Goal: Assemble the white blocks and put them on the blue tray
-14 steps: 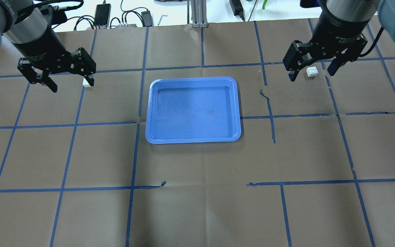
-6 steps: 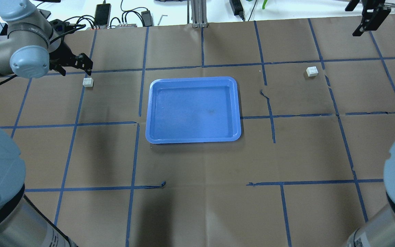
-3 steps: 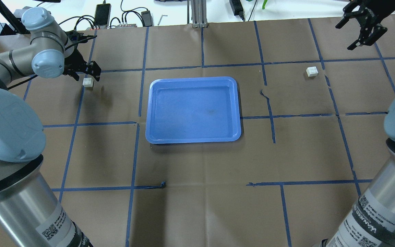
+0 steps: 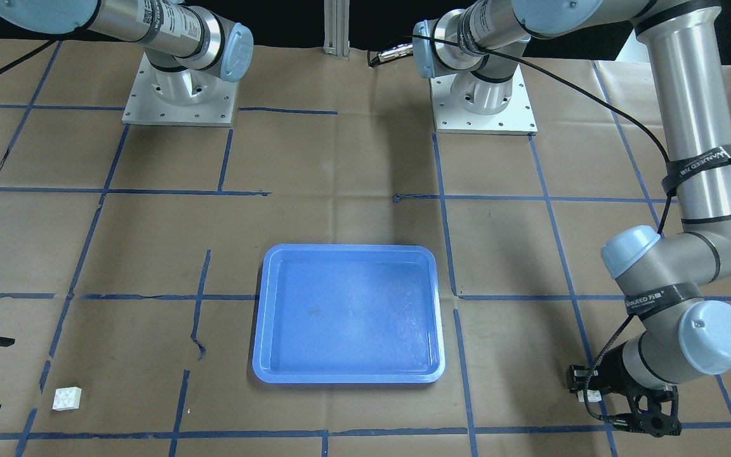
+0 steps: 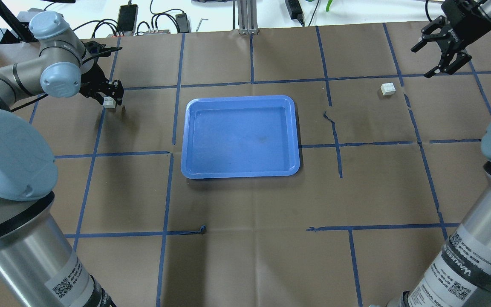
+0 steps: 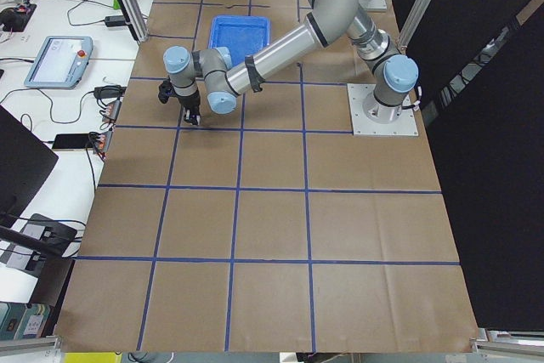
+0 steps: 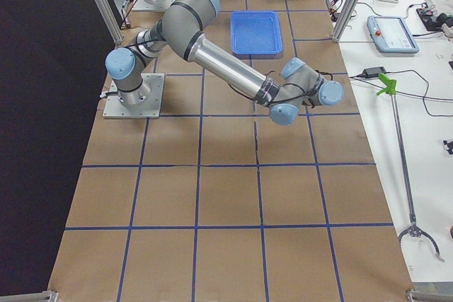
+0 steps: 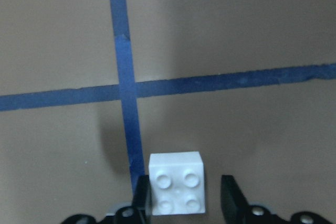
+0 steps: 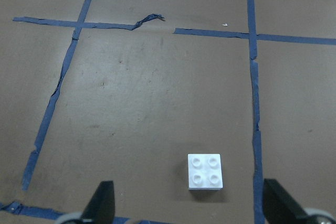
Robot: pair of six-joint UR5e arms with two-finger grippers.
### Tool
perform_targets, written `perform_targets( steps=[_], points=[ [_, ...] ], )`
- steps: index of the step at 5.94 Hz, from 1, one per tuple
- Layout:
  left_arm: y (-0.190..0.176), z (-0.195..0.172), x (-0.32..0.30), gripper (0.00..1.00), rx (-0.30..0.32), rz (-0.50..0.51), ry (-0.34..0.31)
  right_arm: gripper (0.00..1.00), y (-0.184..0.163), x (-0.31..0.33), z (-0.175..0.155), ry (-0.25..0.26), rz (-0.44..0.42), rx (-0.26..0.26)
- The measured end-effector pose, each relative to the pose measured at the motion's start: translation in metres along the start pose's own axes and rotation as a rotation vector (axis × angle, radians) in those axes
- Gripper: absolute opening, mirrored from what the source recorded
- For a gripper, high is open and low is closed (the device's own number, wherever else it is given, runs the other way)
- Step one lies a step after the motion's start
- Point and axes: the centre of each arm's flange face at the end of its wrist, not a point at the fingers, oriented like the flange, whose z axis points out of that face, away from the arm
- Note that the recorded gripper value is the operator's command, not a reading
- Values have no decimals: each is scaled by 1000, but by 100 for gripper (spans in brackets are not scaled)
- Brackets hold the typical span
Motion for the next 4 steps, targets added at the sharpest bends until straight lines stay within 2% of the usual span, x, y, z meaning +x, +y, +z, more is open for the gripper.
perform_targets(
  steps=[2, 4],
  points=[
    [9, -40, 31, 10, 0, 52, 0, 99, 27, 8, 33, 12, -7, 12],
    [26, -63, 138, 11, -5, 298, 9, 99, 40, 15, 47, 39, -26, 6]
  ],
)
